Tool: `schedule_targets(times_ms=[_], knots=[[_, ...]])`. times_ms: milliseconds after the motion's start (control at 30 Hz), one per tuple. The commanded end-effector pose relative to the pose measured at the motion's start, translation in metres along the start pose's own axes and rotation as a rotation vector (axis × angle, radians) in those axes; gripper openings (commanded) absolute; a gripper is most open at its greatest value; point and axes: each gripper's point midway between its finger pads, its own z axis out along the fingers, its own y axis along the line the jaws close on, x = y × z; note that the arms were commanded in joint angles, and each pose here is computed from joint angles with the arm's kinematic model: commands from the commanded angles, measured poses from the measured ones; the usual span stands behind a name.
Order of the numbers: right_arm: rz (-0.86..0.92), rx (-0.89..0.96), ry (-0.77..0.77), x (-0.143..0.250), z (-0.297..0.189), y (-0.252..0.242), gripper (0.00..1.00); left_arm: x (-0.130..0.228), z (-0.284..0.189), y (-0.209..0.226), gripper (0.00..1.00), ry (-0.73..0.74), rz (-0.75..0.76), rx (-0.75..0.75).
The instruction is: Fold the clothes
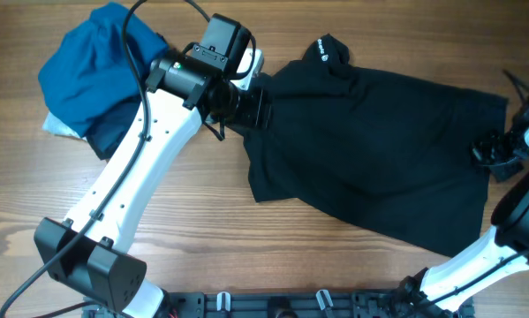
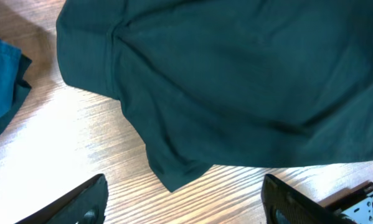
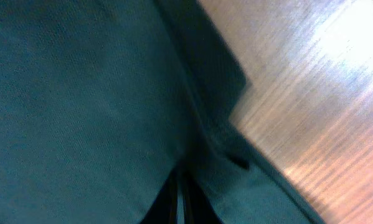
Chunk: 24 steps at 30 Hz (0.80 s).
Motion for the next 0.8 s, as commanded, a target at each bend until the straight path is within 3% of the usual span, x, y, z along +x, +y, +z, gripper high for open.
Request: schedule_targets(times_ms=[0,167,300,567,767], knots=[[0.062,-0.073,0.099,0.024,0.038,0.016,0.04,-0.003,-0.007,-0.004,0.8,-0.03,0.031,0.016],[0.036,-0.109,0.064,0.023,0.084,0.051,0.04,-0.007,-0.007,-0.006,0.82,-0.046,0.034,0.02],[0.014,-0.174,0.043,0.018,0.094,0.086,0.04,-0.008,-0.007,-0.006,0.82,-0.049,0.034,0.021],[-0.091,-0.53,-0.004,-0.028,0.022,0.183,0.05,-0.008,-0.007,-0.006,0.85,-0.049,0.034,0.022],[-0.165,-0.639,-0.11,-0.07,-0.077,0.175,0.41,-0.006,-0.008,-0.005,0.9,-0.041,0.033,0.019]])
